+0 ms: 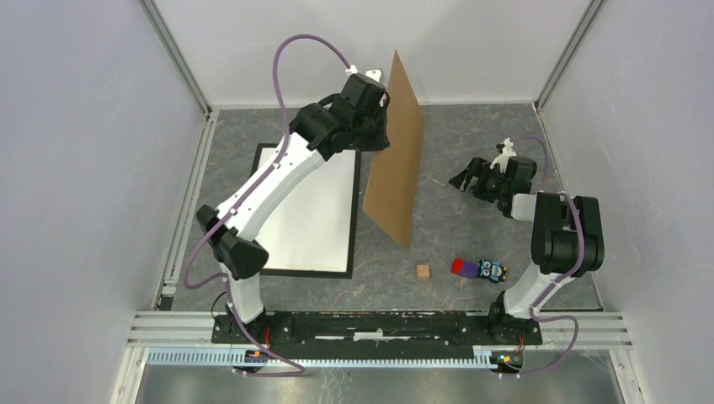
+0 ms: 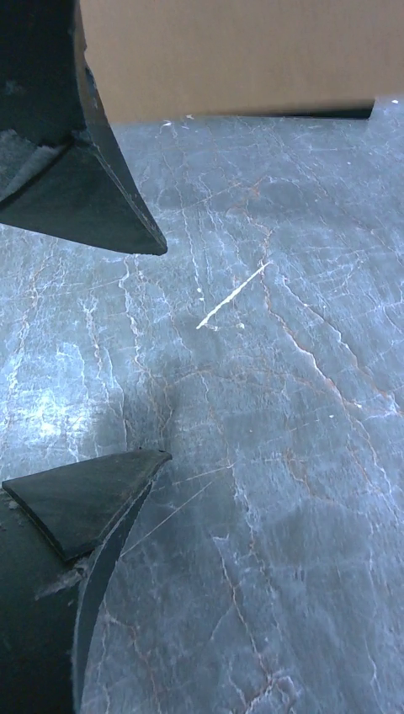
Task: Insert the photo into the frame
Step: Pick up the photo frame item at the center of the board, then turn over the photo frame item on the photo frame, then move the photo frame to the center of the board.
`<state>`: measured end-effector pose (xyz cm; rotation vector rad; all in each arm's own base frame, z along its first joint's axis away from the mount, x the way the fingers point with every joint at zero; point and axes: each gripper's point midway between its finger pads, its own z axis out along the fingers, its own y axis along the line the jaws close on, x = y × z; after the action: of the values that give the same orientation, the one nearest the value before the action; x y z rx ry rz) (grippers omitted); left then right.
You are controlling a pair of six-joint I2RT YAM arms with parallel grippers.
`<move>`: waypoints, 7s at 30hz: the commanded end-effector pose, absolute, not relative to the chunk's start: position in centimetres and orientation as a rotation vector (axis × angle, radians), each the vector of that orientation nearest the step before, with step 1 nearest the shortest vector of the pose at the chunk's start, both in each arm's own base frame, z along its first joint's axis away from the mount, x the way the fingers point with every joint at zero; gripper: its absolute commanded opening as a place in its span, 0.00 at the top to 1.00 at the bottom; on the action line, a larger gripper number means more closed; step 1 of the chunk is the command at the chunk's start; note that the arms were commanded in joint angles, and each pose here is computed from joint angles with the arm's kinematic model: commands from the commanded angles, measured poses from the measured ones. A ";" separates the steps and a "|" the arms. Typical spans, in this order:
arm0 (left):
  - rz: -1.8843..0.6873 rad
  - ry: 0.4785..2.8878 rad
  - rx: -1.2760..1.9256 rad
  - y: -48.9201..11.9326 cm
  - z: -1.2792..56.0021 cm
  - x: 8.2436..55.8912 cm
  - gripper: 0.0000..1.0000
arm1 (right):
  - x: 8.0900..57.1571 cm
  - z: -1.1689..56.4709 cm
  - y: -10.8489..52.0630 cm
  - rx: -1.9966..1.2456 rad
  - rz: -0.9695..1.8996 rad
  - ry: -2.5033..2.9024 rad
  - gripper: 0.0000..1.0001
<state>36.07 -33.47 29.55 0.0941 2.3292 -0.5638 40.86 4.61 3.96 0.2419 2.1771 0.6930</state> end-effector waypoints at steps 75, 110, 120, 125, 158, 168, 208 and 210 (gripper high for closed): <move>1.149 2.201 0.331 -13.5 19.6 33.6 0.98 | 41.1 3.9 8.6 0.137 0.744 2.192 0.09; 1.106 2.158 0.436 -16.3 16.2 34.4 0.98 | 41.2 3.6 8.7 0.141 0.759 2.192 0.10; 1.108 2.207 0.418 -15.3 15.4 34.6 0.98 | 41.2 3.5 8.7 0.141 0.759 2.193 0.10; 1.153 2.195 0.435 -14.7 14.9 34.5 0.98 | 41.2 3.6 8.7 0.141 0.761 2.193 0.10; -0.061 2.559 0.212 -19.4 17.9 32.3 0.00 | 41.2 3.5 8.4 0.138 0.721 2.205 0.10; -0.333 2.105 -0.883 0.4 18.1 41.3 0.00 | 41.3 4.9 9.9 0.093 0.733 2.179 0.10; -1.162 2.362 -1.277 -10.8 1.8 37.2 0.00 | 39.3 5.7 24.9 -0.044 0.898 2.202 0.10; -1.185 2.382 -1.244 -11.5 2.1 37.2 0.00 | 40.0 5.8 25.1 -0.077 0.898 2.193 0.11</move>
<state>40.86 -8.12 4.66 -1.1241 2.2300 -1.0906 39.82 23.12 4.26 0.0563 2.2263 0.8546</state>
